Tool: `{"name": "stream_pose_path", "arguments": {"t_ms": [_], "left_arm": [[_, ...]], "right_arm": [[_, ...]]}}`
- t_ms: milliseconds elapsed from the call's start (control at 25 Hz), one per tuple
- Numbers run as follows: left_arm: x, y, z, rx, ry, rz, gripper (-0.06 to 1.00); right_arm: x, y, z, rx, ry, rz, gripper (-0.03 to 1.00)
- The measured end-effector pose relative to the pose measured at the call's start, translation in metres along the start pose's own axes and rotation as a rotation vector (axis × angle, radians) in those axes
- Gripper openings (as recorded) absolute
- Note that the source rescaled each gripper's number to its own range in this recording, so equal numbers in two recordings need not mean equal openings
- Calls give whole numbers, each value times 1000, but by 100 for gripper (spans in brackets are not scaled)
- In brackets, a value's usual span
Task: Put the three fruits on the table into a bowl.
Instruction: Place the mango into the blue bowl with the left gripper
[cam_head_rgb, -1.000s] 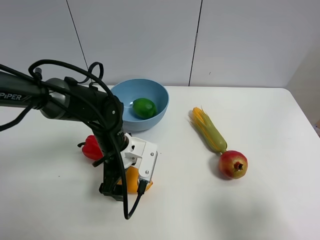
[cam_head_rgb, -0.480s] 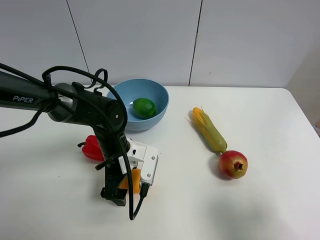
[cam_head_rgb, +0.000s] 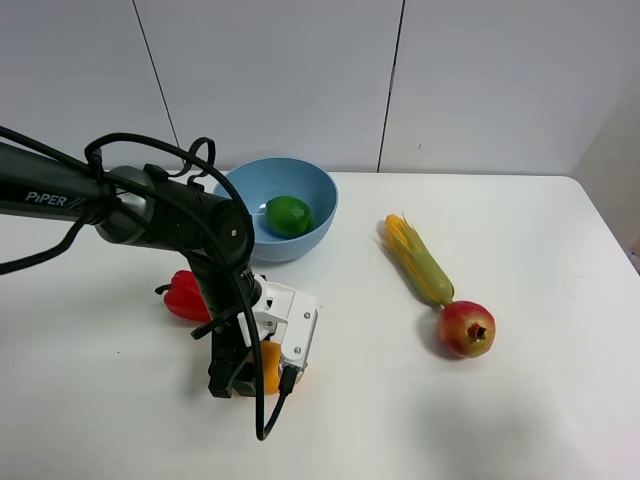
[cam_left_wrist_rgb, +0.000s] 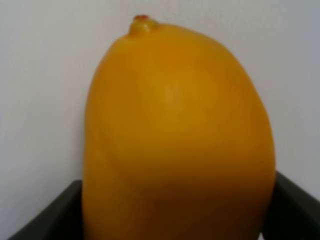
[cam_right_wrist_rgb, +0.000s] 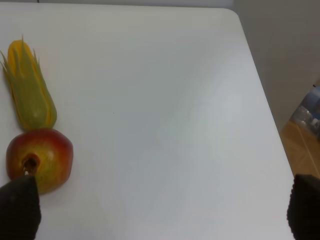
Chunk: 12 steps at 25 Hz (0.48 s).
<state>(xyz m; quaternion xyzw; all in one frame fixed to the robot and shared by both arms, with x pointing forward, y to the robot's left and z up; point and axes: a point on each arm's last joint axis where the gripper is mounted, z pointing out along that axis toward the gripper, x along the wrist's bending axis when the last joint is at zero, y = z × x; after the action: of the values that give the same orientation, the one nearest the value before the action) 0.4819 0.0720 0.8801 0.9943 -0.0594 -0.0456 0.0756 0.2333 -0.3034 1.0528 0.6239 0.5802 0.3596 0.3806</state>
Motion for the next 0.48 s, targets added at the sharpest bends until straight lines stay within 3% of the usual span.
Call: {"name": "stream_pose_path", "arguments": {"t_ms": [240,360,480], "left_arm": [[-2,1,-6,-1,-8,4,1],[-4,8,-36,-38,9,-4,1],[-7,23,-86,-164,74,-87,1]], "right_arm": [[0,0,0,0,0,0,100],[0,0,0,0,0,0,100],[0,0,0,0,0,0,100]]}}
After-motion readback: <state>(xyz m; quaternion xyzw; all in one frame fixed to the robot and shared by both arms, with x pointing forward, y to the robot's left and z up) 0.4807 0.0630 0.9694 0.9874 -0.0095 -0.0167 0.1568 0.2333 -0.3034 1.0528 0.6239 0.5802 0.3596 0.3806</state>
